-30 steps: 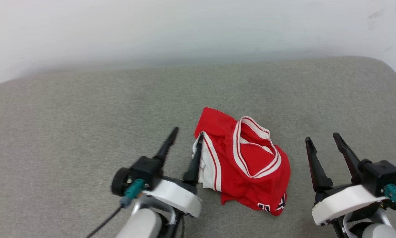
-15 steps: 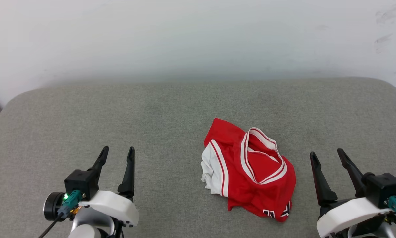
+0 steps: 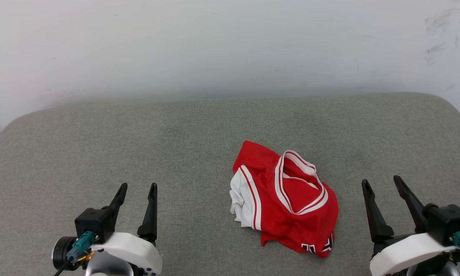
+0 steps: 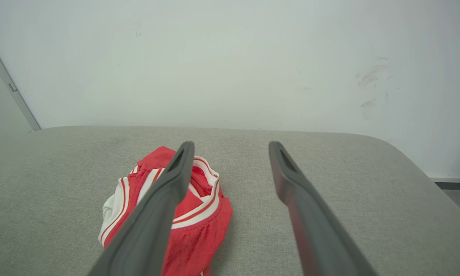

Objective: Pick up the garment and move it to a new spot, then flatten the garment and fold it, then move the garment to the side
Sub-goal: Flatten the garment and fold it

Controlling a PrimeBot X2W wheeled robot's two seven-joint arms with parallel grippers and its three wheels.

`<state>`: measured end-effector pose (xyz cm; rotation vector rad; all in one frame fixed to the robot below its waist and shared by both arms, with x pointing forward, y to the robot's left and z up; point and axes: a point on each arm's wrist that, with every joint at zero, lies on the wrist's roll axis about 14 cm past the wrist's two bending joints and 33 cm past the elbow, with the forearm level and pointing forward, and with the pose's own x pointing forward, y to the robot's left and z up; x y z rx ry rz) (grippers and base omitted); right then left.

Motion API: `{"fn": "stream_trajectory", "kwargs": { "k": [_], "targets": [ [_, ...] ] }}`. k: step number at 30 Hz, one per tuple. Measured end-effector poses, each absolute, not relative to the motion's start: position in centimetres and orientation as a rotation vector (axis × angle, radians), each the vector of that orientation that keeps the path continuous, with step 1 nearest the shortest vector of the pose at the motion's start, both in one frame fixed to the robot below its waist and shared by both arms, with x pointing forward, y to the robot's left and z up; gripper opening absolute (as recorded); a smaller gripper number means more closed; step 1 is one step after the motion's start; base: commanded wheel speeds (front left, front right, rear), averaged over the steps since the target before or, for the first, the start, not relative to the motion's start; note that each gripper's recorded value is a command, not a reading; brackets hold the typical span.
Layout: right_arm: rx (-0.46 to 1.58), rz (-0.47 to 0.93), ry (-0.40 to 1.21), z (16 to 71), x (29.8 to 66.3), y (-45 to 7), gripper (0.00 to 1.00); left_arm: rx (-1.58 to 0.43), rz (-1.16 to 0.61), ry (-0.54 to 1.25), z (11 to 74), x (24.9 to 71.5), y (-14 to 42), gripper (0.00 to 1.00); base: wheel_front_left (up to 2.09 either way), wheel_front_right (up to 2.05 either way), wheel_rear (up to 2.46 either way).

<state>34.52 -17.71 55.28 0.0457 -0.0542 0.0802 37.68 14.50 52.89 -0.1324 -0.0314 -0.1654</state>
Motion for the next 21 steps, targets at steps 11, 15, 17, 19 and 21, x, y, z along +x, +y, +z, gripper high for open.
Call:
{"fn": "stream_trajectory", "kwargs": {
  "k": [11,15,17,19,21],
  "targets": [
    [0.051,0.083,-0.043,55.0,34.8,-17.6,1.00,-0.112,-0.220,-0.001,53.2,38.7,13.2,1.00,0.00,0.00,0.00],
    [0.051,0.089,-0.036,54.8,35.4,-17.4,1.00,-0.092,-0.336,0.054,53.6,40.4,10.0,1.00,0.00,0.00,0.00],
    [0.051,0.093,-0.035,54.8,36.0,-17.3,1.00,-0.076,-0.392,0.112,53.1,41.3,8.4,1.00,0.00,0.00,0.00],
    [0.050,0.093,-0.027,54.5,36.4,-17.3,1.00,-0.061,-0.448,0.189,52.0,41.9,6.8,1.00,0.00,0.00,0.00],
    [0.050,0.085,-0.012,54.0,36.7,-17.5,1.00,-0.042,-0.499,0.278,50.4,42.2,5.4,1.00,0.00,0.00,0.00]
  ]
}}
